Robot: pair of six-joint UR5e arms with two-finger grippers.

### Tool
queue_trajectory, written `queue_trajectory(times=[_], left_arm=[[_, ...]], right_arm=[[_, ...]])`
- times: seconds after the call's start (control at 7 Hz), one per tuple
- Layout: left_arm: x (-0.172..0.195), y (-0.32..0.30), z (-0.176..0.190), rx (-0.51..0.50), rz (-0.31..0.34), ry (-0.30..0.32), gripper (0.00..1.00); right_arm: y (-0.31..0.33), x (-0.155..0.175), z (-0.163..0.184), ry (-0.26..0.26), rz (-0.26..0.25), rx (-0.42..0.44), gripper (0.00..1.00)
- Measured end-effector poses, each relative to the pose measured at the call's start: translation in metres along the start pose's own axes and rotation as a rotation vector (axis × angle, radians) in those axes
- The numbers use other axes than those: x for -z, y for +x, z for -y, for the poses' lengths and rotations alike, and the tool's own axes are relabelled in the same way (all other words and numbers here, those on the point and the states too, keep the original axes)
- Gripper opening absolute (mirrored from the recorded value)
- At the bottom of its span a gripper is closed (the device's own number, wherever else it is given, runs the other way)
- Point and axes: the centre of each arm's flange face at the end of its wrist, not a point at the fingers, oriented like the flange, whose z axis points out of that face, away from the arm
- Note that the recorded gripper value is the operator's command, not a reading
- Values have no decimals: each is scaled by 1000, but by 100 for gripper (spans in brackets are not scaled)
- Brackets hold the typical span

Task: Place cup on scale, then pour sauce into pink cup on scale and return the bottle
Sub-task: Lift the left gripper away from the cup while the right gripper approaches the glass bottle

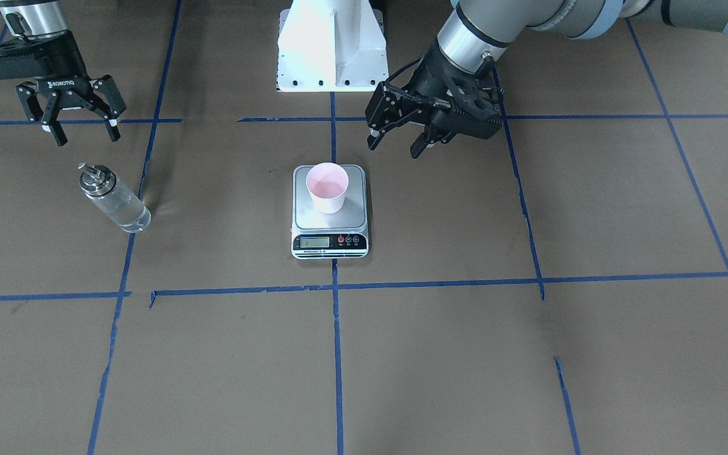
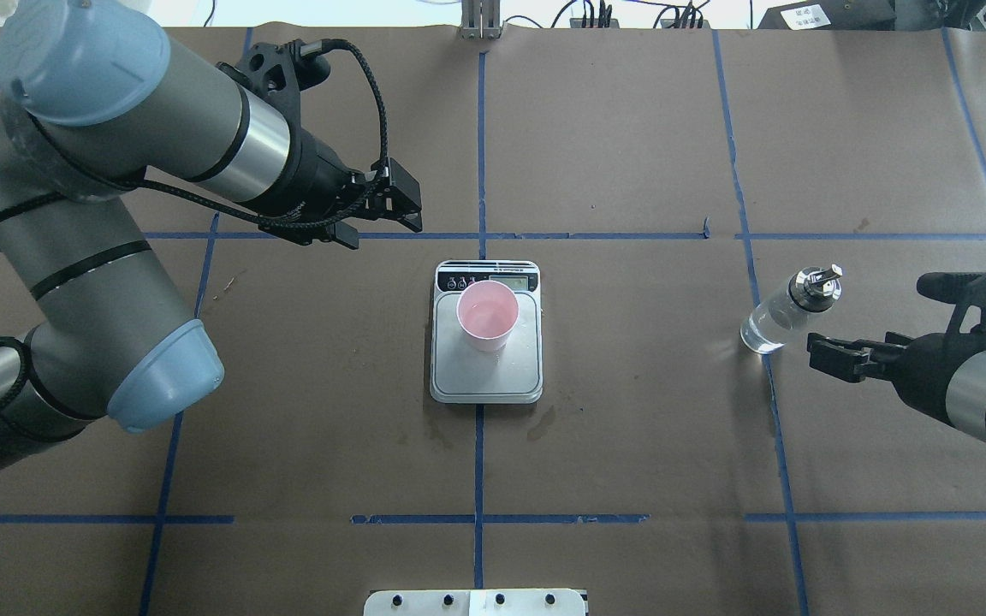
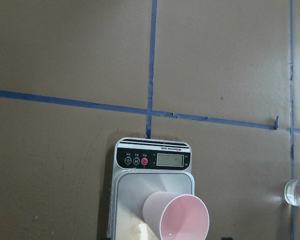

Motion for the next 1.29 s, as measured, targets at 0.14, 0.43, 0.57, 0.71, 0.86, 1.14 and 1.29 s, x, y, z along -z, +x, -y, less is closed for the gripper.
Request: queue_trajectory(times=[0.14,0.43,0.57,0.71,0.86,1.14,1.29], left_arm=[[1,1,-1,-1,-2,0,79],[3,-1,0,-4,-1,3,79],[4,-7,4,-1,4,10,79],[7,-12,9,4,8,19,79],[8,-15,12,2,12,25,80],[11,-18,17,-12,16,35,80],[13,-19,19,-14,16,39,80]], right_arm=[[-9,-9,-16,51,-10,17,99],[-24,-25,-55,205,-24,38,99],[-27,-34,-71,277,-19,22,99],[-30,-45,-85,348,-15,0,99],[-35,-52,-91,411,-8,-20,98],[-31,-66,-97,493,-28,-15,99],[-27,-73,-101,504,-41,-2,99]])
